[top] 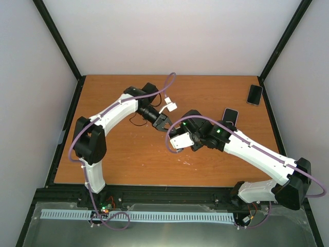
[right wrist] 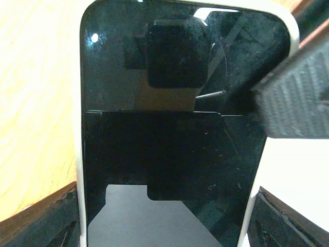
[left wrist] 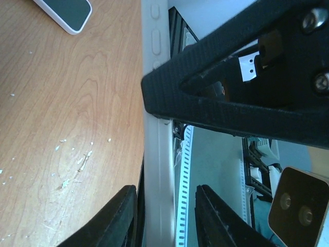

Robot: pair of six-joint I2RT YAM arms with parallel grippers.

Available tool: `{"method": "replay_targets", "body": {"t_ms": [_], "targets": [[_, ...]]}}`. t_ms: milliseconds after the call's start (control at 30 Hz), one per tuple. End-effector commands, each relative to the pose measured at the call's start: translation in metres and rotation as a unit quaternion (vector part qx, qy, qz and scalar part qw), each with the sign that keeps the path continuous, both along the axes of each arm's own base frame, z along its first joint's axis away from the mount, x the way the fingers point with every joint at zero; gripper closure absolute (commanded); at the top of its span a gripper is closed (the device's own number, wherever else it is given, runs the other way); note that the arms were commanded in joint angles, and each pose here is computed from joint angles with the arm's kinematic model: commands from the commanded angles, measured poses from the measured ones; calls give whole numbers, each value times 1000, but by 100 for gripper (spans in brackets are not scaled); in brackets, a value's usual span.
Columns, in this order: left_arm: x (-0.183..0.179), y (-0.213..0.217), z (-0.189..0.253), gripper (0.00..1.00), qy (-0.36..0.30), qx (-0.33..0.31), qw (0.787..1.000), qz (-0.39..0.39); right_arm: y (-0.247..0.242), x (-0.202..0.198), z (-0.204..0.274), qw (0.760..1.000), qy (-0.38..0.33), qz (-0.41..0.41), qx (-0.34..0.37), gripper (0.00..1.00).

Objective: Take the phone out of the phone case
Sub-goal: Pick up the phone at the center of the board.

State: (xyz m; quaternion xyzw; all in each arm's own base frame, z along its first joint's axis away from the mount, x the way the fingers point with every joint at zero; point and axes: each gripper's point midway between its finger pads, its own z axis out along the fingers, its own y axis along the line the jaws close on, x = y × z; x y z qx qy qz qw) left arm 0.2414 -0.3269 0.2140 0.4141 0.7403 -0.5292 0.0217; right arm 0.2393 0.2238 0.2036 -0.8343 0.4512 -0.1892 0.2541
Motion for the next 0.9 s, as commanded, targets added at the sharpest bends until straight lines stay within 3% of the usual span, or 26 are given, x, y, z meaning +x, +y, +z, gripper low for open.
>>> {"method": "replay_targets", "body": {"t_ms": [0, 167, 467, 567, 700, 867], "targets": [[-15, -9, -4, 65, 0, -2, 1000, -22, 9, 12, 21, 999, -36, -13, 23, 39], [-21, -10, -11, 65, 7, 2, 1000, -30, 9, 12, 22, 999, -37, -13, 25, 39], [-15, -14, 0, 93, -6, -14, 1000, -23, 7, 11, 22, 998, -39, -21, 36, 35], [-10, -14, 8, 99, -14, -25, 999, -15, 8, 12, 26, 997, -43, -31, 53, 26], [7, -8, 29, 99, -44, -49, 998, 5, 7, 11, 34, 994, -37, -54, 84, 2], [39, 10, 62, 99, -75, -92, 991, 54, 10, 15, 57, 982, -15, -96, 161, 0]]}}
